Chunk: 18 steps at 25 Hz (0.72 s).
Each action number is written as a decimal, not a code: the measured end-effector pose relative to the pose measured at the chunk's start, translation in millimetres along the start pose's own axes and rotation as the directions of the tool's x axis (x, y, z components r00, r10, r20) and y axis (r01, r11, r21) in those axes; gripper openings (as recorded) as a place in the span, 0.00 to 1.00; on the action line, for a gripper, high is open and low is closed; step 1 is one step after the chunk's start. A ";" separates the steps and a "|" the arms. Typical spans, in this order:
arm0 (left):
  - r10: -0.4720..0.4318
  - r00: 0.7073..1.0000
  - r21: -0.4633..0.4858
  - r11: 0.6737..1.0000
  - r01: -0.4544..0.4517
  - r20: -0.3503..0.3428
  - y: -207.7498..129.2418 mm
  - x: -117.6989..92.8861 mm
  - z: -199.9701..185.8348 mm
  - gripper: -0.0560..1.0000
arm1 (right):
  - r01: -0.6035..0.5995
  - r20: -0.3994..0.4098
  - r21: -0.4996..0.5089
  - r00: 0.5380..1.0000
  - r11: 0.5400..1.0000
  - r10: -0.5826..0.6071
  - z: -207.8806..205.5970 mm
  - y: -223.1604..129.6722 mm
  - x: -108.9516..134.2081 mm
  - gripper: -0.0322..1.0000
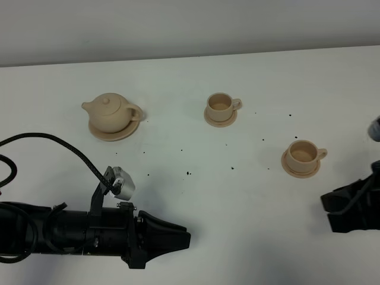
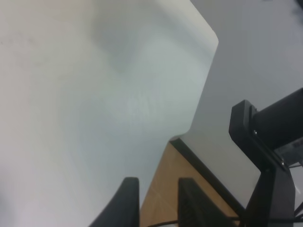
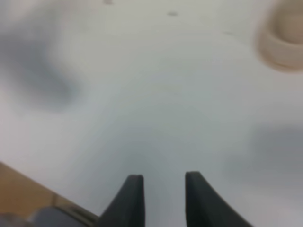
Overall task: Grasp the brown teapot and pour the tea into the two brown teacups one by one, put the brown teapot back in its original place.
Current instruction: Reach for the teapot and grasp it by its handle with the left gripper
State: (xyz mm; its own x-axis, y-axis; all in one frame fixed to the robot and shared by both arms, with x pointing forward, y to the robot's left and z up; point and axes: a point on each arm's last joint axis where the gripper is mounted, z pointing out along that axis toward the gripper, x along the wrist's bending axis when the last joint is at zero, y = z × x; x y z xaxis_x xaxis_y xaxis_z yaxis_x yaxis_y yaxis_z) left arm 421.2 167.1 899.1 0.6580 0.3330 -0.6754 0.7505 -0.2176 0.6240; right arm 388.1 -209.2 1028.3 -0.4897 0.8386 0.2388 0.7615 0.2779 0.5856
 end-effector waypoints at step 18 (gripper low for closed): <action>-0.052 0.998 -0.029 0.998 0.053 0.031 67.8 2.6 2.1 0.29 | 0.091 0.199 -0.033 0.976 0.995 -0.082 -88.0 -62.5 3.4 0.27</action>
State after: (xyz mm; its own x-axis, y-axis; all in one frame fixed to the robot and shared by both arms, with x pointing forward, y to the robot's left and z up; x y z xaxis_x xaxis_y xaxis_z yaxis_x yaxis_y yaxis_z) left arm 474.0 151.3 938.8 0.6195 0.3149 -0.7191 0.7823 -0.1728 0.5984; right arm 301.5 -265.0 1060.8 -0.4562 0.8894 0.0306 0.6998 0.3373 0.6297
